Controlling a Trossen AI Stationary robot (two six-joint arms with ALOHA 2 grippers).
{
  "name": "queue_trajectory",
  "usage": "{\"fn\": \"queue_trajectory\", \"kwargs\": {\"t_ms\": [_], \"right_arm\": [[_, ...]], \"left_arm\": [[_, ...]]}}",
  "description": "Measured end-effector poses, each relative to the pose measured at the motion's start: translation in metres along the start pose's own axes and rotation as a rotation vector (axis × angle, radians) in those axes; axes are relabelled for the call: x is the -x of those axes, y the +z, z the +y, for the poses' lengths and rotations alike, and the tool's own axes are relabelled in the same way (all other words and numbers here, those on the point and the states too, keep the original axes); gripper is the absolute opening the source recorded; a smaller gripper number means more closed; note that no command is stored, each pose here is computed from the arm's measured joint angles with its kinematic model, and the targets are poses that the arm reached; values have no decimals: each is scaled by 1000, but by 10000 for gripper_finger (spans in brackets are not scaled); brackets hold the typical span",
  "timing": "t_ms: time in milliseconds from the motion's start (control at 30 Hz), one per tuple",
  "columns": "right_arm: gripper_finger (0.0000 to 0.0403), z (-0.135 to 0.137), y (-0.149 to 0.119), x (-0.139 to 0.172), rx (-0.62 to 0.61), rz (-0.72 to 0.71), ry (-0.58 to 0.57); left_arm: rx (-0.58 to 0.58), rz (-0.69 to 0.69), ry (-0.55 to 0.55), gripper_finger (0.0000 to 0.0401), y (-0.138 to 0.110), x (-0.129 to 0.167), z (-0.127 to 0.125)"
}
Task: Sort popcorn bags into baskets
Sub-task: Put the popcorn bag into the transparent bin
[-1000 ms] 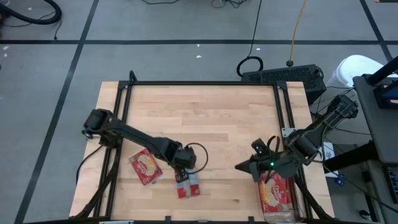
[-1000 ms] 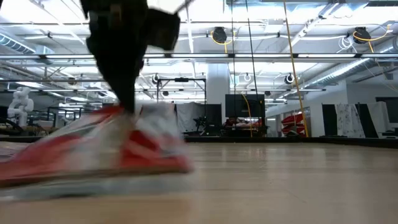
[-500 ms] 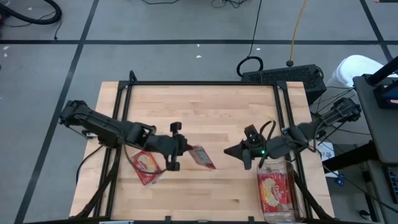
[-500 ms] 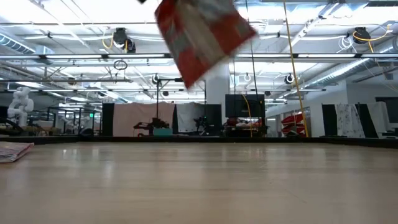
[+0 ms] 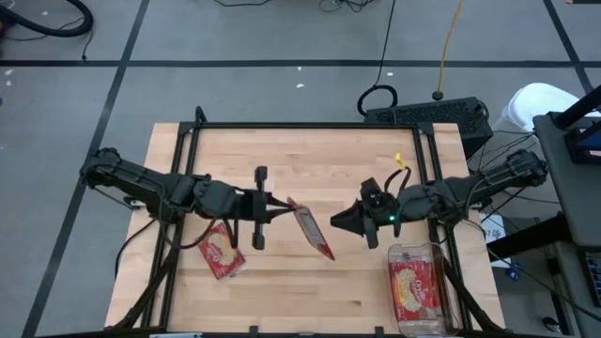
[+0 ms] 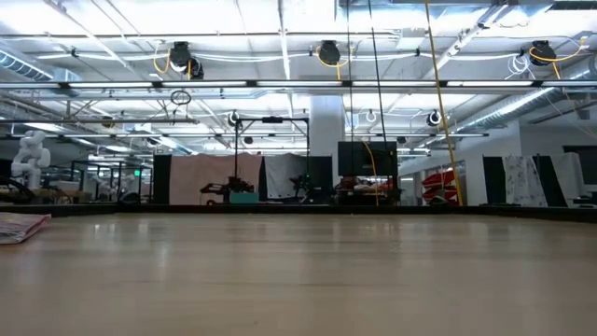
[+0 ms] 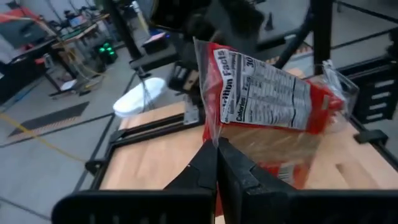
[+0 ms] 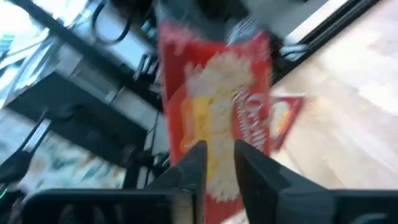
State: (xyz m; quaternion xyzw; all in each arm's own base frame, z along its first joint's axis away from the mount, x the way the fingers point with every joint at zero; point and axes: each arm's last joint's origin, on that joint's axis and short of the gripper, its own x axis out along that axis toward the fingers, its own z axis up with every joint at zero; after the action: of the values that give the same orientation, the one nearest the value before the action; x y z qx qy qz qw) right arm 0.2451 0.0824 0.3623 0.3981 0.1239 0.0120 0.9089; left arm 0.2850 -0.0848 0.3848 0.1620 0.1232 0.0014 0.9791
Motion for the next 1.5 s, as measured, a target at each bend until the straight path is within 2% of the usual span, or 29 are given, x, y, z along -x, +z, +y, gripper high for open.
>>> {"fn": "queue_trajectory", "kwargs": {"t_ms": [133, 200, 500, 600, 700, 833, 933, 1067, 1267, 1433, 1500], "right_arm": [[119, -1, 6, -1, 67, 74, 108], [144, -2, 8, -2, 120, 82, 127], [244, -20, 27, -5, 423, -1, 24], [259, -27, 35, -5, 477, -27, -9], [261, -35, 40, -5, 544, -51, -98], [245, -40, 46, -5, 696, -62, -138], [224, -43, 47, -7, 752, -44, -130], [191, -48, 43, -16, 749, 20, -84], [129, -56, 36, -24, 732, 104, -101], [61, -56, 37, -23, 743, 88, -129], [33, -57, 37, -24, 761, 91, -134]], "left_arm": [[70, 6, 49, 2, 0, 1, 1], [117, 13, 72, 1, -1, 0, 3], [268, 41, 200, 2, -8, -8, 22], [289, 61, 235, 1, -11, -9, 28], [309, 64, 249, 2, -13, -11, 31], [316, 62, 254, 2, -13, -11, 32], [322, 65, 258, 2, -14, -11, 33], [342, 79, 265, 6, -17, -16, 34], [352, 86, 256, 4, -21, -26, 31], [424, 20, 256, 17, -15, -27, 30], [487, -12, 256, 18, -13, -27, 31]]}}
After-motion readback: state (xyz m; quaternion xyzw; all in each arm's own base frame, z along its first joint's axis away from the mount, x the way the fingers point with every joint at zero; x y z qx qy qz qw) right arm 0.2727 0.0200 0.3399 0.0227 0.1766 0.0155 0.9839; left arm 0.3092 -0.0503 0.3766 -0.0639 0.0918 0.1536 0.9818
